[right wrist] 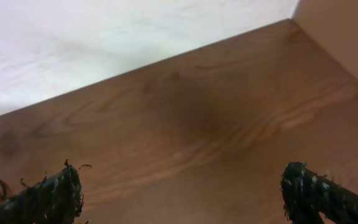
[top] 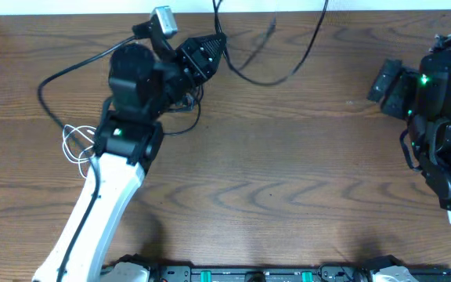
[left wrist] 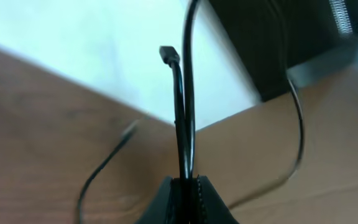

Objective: Untangle cables

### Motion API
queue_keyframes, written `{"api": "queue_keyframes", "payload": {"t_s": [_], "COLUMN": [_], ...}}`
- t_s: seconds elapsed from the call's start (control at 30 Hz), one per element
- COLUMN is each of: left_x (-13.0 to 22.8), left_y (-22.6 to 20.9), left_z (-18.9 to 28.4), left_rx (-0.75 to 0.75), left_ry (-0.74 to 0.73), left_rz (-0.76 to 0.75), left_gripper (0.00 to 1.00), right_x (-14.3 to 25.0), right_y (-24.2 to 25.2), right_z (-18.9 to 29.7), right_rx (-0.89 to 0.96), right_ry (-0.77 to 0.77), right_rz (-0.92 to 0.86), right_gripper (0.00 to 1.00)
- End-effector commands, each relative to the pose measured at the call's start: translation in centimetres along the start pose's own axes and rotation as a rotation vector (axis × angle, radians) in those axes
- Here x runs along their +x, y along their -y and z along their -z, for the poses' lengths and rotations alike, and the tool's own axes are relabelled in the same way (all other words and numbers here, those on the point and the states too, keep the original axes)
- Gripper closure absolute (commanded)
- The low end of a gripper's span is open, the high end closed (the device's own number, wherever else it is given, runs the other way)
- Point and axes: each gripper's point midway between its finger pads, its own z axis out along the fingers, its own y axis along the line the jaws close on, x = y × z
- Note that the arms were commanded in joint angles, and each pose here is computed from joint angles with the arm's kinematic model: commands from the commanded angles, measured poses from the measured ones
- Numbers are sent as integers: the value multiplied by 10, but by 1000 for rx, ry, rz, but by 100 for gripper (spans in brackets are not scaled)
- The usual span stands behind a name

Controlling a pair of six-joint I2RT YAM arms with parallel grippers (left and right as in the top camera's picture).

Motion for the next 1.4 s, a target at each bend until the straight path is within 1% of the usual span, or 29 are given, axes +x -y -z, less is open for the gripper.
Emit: {"api": "queue_keyframes", "payload": {"t_s": [0.0, 0.1, 0.23, 0.3, 0.37, 0.43, 0.5, 0.57, 0.63, 0.7, 0.73, 0.77, 0.83, 0.93, 0.97, 1.07, 1.13, 1.2, 1.37], "left_x": [16, 31, 62, 77, 84, 79, 63, 39, 11, 1, -3, -3, 5, 28, 37, 60, 73, 80, 88], "left_y": [-52, -98, -159, -173, -175, -161, -134, -91, -46, -34, -35, -38, -59, -110, -131, -182, -205, -217, -224], "left_z": [-28, -51, -72, -76, -81, -88, -96, -100, -94, -91, -91, -93, -99, -103, -102, -89, -77, -70, -60], "left_rx": [-99, -183, -298, -309, -280, -209, -85, 96, 281, 329, 323, 309, 222, 11, -80, -310, -426, -490, -533], "left_ry": [-67, -119, -213, -269, -303, -295, -253, -190, -91, -47, -28, -24, -50, -105, -123, -173, -201, -217, -262], "left_rz": [55, 101, 172, 202, 214, 230, 219, 180, 137, 138, 153, 161, 200, 217, 214, 195, 218, 235, 206], "left_gripper": [92, 92, 93, 92, 92, 92, 92, 92, 92, 92, 92, 92, 92, 92, 92, 92, 92, 92, 93], "right_x": [-3, -2, -1, -1, 0, 0, 0, 0, 2, 2, 3, 3, 3, 3, 4, 6, 7, 7, 8], "right_y": [10, 11, 12, 12, 11, 10, 9, 10, 10, 11, 11, 11, 11, 11, 11, 13, 13, 13, 13], "right_z": [3, 4, 4, 4, 4, 4, 4, 4, 4, 4, 4, 4, 4, 4, 4, 4, 4, 4, 4], "right_rx": [29, 30, 33, 32, 28, 22, 21, 22, 25, 26, 27, 27, 27, 28, 29, 34, 35, 35, 37], "right_ry": [13, 10, 4, 4, 2, 1, 1, 0, -6, -9, -11, -11, -11, -13, -15, -23, -27, -26, -30], "right_rz": [-29, -27, -24, -24, -24, -25, -25, -25, -22, -20, -19, -19, -19, -17, -16, -12, -10, -11, -9], "right_gripper": [1, 1, 1, 1, 1, 1, 1, 1, 1, 1, 1, 1, 1, 1, 1, 1, 1, 1, 1]}}
